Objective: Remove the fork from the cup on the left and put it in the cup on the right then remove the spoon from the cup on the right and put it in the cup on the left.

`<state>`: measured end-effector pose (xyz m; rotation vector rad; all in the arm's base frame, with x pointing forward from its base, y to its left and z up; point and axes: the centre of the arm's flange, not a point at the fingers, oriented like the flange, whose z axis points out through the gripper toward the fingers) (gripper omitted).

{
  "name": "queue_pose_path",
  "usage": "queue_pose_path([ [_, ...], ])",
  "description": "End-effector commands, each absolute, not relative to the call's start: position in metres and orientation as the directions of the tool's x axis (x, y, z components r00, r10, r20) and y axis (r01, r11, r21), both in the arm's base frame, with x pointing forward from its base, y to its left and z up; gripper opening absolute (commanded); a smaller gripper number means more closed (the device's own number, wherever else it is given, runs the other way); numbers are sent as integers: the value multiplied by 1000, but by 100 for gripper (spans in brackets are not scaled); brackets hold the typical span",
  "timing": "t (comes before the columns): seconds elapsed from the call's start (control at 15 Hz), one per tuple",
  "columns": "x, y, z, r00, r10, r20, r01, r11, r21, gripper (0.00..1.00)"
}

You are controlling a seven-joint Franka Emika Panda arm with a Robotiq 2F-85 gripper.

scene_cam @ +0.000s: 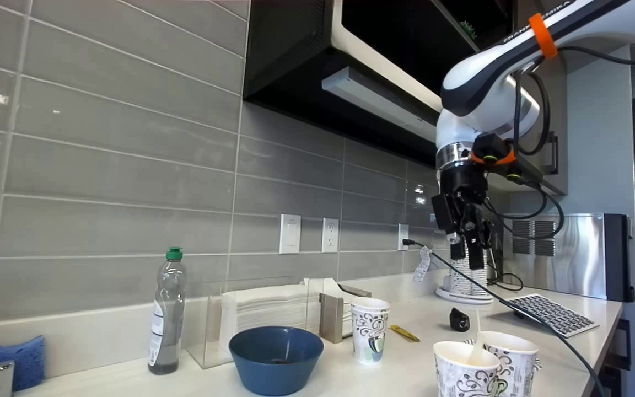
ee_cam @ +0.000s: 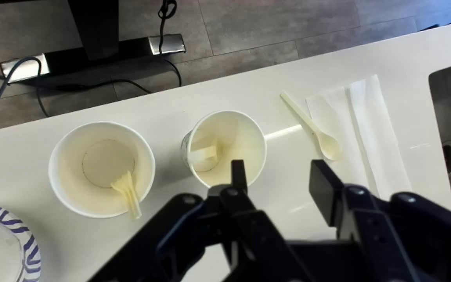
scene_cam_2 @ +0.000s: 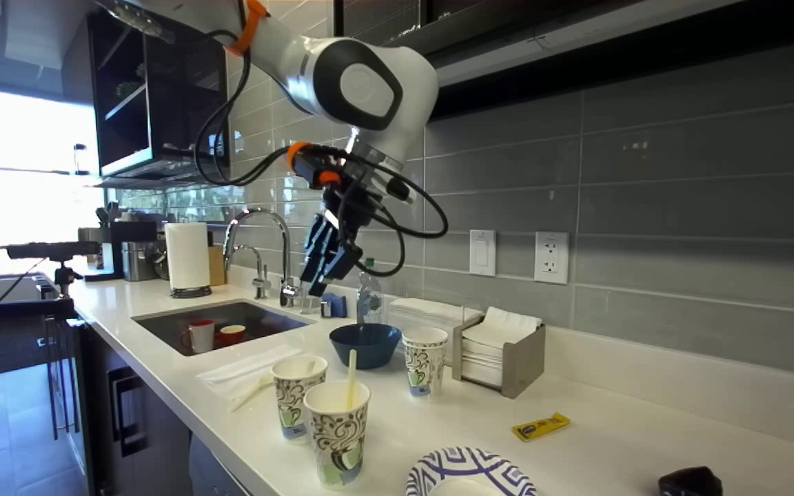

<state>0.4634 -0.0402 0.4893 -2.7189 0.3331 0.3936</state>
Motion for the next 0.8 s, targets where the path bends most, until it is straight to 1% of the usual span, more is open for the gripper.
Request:
queue_pose_path([
  [0.0,439,-43,537,941,-225,-252,-302,-895,-328,79],
  [0.2,413,-44,566,938,-290,-187,-336,-893,-300,98],
  [0.27,406,-45,574,937,-310,-162,-344,-898,-275,100],
  [0.33,431,-46,561,944,-269,-190,-317,-896,-311,100],
  [0.4,426,-45,569,946,-274,-173,-316,-897,-310,94],
  [0.47,425,-45,571,947,-273,-167,-314,-897,-312,100],
  [0.73,430,-46,561,943,-272,-191,-320,-896,-306,100],
])
